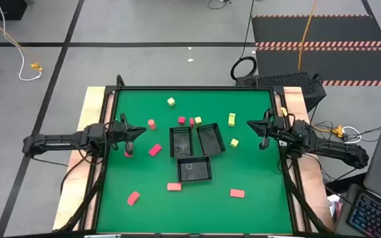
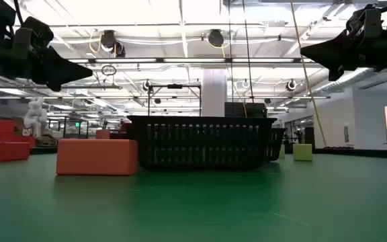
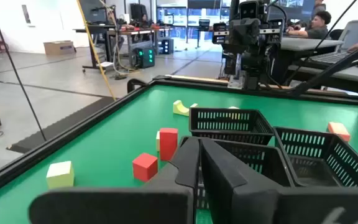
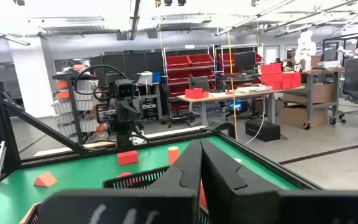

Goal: Sort & place blocks by color

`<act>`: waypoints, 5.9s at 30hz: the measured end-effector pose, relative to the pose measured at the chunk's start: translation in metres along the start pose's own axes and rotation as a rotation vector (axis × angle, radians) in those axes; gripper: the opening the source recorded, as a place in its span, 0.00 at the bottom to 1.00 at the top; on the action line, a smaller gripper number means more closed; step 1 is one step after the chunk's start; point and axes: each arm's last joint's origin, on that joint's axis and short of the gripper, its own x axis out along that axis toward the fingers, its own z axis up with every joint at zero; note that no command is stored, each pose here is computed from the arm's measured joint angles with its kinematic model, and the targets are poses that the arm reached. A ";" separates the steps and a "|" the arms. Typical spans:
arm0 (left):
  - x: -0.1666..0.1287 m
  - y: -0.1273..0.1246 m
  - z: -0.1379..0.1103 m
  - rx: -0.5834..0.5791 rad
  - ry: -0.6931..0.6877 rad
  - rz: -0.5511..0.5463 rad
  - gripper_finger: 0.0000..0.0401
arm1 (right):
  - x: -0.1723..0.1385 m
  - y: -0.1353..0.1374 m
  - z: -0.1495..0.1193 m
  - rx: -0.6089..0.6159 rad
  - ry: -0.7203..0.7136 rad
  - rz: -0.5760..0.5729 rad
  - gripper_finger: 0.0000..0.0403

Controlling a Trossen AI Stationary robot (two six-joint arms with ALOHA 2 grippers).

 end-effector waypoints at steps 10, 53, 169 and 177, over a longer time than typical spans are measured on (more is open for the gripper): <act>0.000 0.000 0.000 0.000 0.000 0.000 0.05 | 0.000 0.000 0.000 0.000 0.000 0.000 0.00; 0.000 0.000 0.000 0.000 0.000 0.000 0.05 | 0.000 0.000 0.000 0.000 0.000 0.000 0.00; 0.104 0.017 0.083 0.004 0.364 0.217 0.69 | 0.096 0.045 -0.066 -0.125 1.293 -0.382 0.29; 0.104 0.018 0.083 0.004 0.365 0.218 0.69 | 0.093 0.045 -0.035 -0.068 1.153 -0.348 0.29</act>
